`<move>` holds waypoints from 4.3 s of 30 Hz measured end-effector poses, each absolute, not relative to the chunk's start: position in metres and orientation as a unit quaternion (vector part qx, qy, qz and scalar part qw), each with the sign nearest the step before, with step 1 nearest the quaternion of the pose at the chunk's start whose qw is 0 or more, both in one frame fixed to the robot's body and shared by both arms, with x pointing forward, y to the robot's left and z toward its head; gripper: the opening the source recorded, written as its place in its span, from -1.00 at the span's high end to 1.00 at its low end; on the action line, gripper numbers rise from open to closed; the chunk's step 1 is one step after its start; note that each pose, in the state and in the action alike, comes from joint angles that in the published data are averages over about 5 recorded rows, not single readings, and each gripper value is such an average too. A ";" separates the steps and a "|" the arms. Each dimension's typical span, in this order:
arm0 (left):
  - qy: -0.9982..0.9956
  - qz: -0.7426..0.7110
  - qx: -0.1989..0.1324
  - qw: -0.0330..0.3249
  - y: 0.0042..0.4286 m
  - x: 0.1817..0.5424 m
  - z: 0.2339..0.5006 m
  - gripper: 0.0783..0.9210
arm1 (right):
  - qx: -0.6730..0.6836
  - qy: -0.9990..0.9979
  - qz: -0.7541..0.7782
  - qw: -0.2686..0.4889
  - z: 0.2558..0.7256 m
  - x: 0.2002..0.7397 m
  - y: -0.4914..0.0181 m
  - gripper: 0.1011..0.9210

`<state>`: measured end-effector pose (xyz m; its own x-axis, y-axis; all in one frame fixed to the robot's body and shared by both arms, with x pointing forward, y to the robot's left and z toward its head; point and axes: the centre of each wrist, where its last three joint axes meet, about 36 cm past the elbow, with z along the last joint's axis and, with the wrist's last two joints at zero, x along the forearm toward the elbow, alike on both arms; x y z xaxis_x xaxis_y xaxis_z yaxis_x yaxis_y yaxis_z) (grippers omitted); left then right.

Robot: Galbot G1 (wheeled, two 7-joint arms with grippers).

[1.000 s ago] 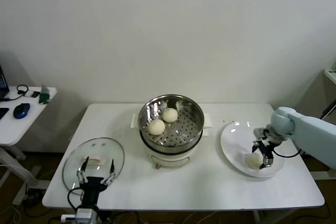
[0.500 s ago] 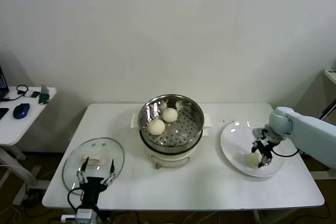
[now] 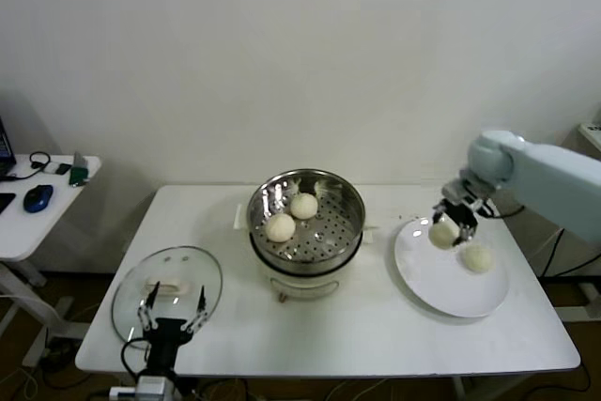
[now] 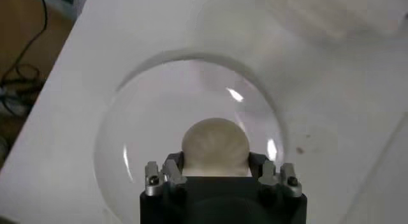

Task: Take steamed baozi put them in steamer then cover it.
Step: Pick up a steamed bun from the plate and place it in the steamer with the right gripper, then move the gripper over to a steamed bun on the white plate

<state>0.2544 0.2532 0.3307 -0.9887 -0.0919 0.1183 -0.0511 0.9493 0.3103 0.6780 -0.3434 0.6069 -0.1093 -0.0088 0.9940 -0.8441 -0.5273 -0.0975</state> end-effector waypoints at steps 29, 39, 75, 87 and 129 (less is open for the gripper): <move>-0.985 -0.158 0.023 0.064 0.252 0.248 0.330 -0.77 | 0.646 -0.066 0.757 0.069 0.679 0.685 -0.065 -0.39; -0.987 -0.153 0.023 0.052 0.251 0.251 0.333 -0.77 | 0.667 -0.010 0.744 0.038 0.634 0.671 -0.010 -0.41; -0.987 -0.149 0.028 0.054 0.255 0.252 0.326 -0.77 | 0.645 -0.132 0.747 0.093 0.667 0.687 -0.072 -0.76; -0.987 -0.146 0.023 0.062 0.253 0.248 0.324 -0.77 | 0.543 -0.383 0.706 0.245 0.680 0.689 -0.251 -0.76; -0.983 -0.162 0.029 0.085 0.247 0.241 0.320 -0.77 | 0.448 -0.529 0.523 0.495 0.470 0.660 -0.485 -0.76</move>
<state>0.2406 0.2469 0.3199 -0.9840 -0.0845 0.1567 -0.0297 0.9458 0.3234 0.6597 -0.4848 0.4696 -0.1075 0.0429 0.9933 -0.9927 0.0509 -0.1096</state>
